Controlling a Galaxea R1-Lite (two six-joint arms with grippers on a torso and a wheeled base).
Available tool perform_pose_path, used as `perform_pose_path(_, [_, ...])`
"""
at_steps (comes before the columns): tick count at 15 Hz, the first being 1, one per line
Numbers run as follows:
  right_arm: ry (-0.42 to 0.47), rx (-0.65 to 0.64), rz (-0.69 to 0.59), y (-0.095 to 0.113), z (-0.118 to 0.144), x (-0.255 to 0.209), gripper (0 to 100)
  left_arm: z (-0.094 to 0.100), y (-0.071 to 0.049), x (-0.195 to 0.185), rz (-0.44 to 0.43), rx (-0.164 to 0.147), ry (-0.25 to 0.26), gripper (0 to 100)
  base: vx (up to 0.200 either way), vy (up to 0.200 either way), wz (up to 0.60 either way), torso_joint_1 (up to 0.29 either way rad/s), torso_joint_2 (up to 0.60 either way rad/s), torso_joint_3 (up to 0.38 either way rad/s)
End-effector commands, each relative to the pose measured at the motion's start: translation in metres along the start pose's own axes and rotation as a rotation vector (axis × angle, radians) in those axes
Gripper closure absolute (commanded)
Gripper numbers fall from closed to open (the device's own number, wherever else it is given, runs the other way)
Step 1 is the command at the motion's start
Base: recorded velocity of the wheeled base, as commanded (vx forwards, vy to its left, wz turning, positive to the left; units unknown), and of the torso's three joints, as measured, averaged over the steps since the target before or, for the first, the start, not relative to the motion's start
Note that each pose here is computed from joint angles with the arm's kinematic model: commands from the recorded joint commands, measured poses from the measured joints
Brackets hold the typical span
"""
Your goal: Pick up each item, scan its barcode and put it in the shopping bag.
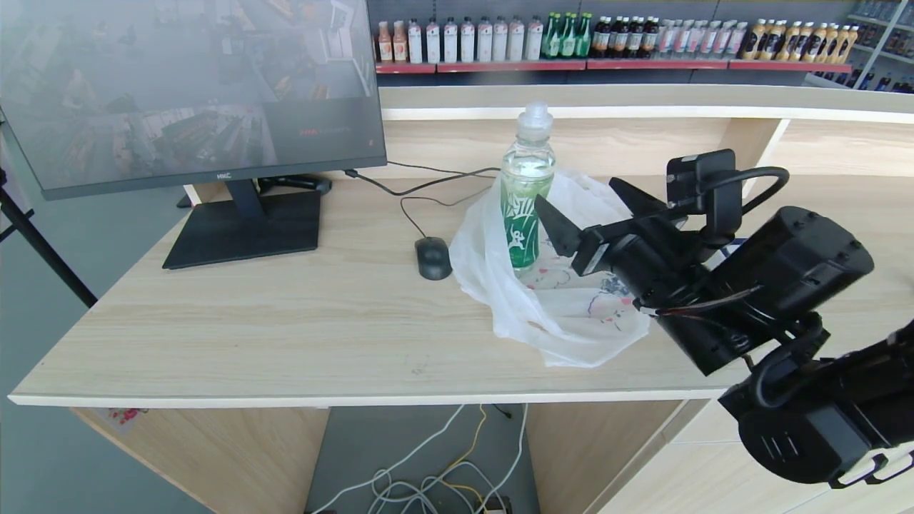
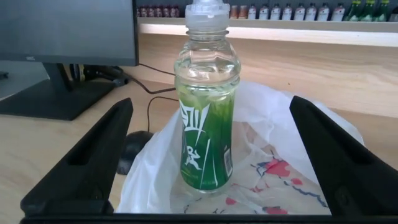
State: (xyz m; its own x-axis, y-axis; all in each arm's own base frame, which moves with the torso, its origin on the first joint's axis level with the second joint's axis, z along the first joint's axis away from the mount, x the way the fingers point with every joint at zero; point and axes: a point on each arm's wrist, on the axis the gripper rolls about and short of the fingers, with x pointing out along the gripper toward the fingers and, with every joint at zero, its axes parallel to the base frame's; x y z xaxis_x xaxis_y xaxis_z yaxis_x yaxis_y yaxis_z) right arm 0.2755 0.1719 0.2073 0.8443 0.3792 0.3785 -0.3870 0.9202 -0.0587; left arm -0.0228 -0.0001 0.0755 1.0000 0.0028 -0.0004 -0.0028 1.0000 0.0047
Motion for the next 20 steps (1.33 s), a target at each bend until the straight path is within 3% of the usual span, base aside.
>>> perform_pose_path(1, [-0.002, -0.01, 0.036, 0.004, 0.024, -0.037, 0, 0.0, 0.0, 0.0, 0.0, 0.0, 0.0, 0, 0.0, 0.0, 0.0, 0.0, 0.0, 0.0])
perform_pose_path(5, [-0.019, -0.033, 0.03, -0.006, 0.05, -0.053, 0, 0.0, 0.0, 0.0, 0.0, 0.0, 0.0, 0, 0.0, 0.0, 0.0, 0.0, 0.0, 0.0])
perform_pose_path(9, [0.068, -0.049, 0.062, 0.002, 0.029, -0.063, 0, 0.0, 0.0, 0.0, 0.0, 0.0, 0.0, 0, 0.0, 0.0, 0.0, 0.0, 0.0, 0.0])
perform_pose_path(20, [0.037, -0.004, 0.061, -0.004, 0.037, -0.092, 0, 0.0, 0.0, 0.0, 0.0, -0.002, 0.0, 0, -0.018, 0.0, 0.0, 0.0, 0.0, 0.0])
